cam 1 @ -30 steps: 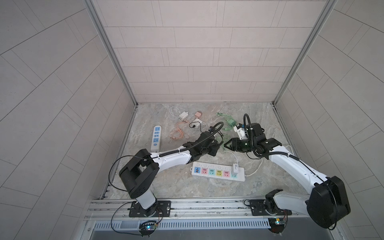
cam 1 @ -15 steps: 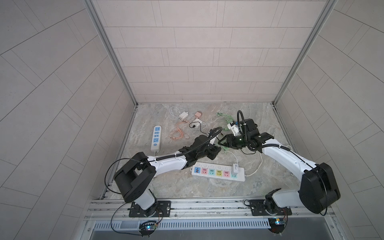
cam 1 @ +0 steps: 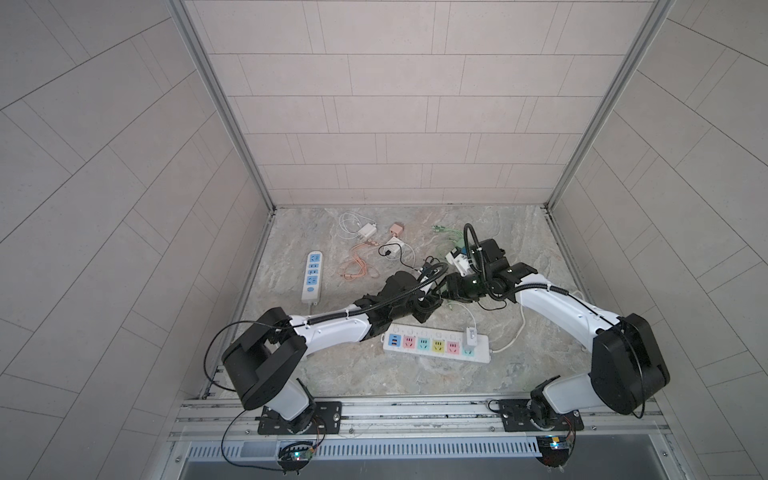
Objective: Insert the plug
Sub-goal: 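Grasp the green charger with the right gripper while the left gripper holds it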
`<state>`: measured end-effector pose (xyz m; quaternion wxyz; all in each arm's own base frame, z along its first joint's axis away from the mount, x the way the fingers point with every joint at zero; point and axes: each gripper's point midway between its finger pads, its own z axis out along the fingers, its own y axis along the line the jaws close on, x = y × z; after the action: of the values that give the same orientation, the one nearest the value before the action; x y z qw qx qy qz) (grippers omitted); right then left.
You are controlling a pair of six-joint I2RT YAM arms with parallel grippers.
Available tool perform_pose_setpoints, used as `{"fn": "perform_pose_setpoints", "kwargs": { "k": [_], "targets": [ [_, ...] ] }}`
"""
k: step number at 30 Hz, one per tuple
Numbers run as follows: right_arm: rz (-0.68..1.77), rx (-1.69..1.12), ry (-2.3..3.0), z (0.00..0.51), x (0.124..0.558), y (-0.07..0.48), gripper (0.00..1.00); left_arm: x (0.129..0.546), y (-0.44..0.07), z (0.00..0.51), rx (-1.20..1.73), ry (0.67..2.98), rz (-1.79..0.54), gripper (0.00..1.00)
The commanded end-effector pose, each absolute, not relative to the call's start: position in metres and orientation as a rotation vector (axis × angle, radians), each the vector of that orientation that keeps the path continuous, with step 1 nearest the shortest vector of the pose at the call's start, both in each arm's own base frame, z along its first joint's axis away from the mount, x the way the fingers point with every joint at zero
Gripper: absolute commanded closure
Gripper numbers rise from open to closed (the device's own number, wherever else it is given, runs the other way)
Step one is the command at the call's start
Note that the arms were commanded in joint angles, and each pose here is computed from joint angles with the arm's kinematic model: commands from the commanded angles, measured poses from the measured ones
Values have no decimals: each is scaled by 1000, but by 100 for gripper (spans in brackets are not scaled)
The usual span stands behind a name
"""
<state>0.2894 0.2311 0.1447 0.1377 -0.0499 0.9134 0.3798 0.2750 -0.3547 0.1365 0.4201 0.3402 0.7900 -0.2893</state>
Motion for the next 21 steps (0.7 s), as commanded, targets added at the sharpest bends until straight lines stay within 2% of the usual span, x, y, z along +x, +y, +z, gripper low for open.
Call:
{"fn": "perform_pose_setpoints", "kwargs": {
  "k": [1, 7, 16, 21],
  "targets": [
    [1124, -217, 2683, 141, 277, 240, 51, 278, -362, 169, 862, 1847, -755, 68],
    [1091, -242, 2692, 136, 277, 242, 52, 274, -363, 180, 873, 1815, -778, 69],
    [1216, -299, 2692, 135, 269, 254, 56, 267, -363, 199, 874, 1772, -825, 69],
    [1199, -319, 2669, 146, 264, 250, 58, 272, -361, 193, 874, 1789, -784, 69]
  ]
}}
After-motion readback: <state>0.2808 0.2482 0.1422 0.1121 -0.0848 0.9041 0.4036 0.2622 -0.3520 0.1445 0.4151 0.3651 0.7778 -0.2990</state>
